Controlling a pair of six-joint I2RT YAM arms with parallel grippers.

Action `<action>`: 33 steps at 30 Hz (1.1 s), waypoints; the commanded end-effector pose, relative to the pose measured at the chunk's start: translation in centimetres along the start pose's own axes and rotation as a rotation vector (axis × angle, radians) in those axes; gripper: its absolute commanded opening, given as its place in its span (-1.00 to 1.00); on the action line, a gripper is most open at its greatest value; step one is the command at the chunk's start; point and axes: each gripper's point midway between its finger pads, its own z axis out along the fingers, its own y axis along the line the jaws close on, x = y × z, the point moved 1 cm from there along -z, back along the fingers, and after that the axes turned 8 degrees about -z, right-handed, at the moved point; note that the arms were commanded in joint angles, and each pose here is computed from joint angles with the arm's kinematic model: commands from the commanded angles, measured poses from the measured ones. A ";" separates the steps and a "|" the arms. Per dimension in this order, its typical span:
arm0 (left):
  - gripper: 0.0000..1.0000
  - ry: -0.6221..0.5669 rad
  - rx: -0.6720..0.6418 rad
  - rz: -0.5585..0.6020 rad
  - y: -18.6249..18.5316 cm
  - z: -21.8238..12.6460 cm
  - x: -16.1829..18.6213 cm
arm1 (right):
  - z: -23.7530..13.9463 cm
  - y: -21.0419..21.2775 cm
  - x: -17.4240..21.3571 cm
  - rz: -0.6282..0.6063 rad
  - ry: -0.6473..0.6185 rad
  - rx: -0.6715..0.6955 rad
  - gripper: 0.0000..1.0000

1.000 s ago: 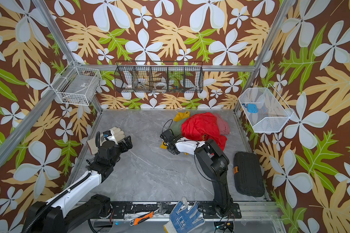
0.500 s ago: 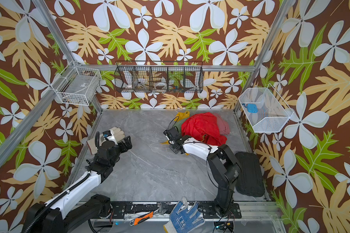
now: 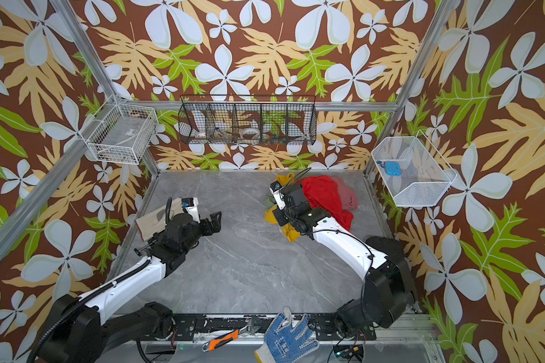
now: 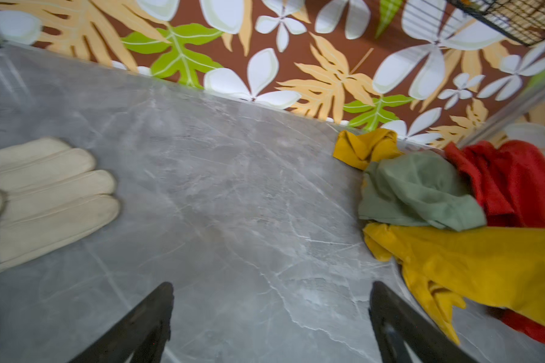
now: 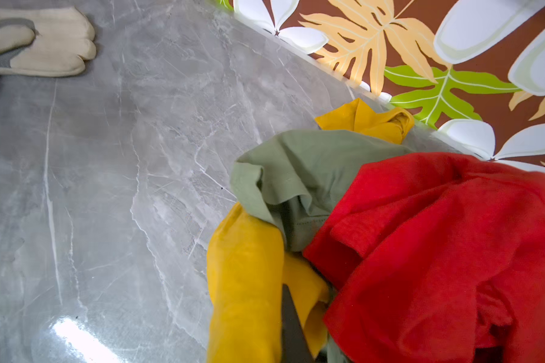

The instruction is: Pick out a specific cloth from the pile

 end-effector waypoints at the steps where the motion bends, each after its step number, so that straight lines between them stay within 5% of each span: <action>1: 0.94 0.023 0.166 0.058 -4.7 0.6 -0.1 | 0.1 0.3 -0.3 0.056 -0.031 -0.060 -1.00; 14: 0.76 0.306 0.588 0.256 -18.5 3.0 8.4 | 0.5 0.1 2.1 0.167 -0.026 -0.159 -1.00; 33: 0.69 0.303 0.507 0.371 -21.3 9.4 11.4 | -0.2 0.0 3.0 0.179 -0.061 -0.254 -1.00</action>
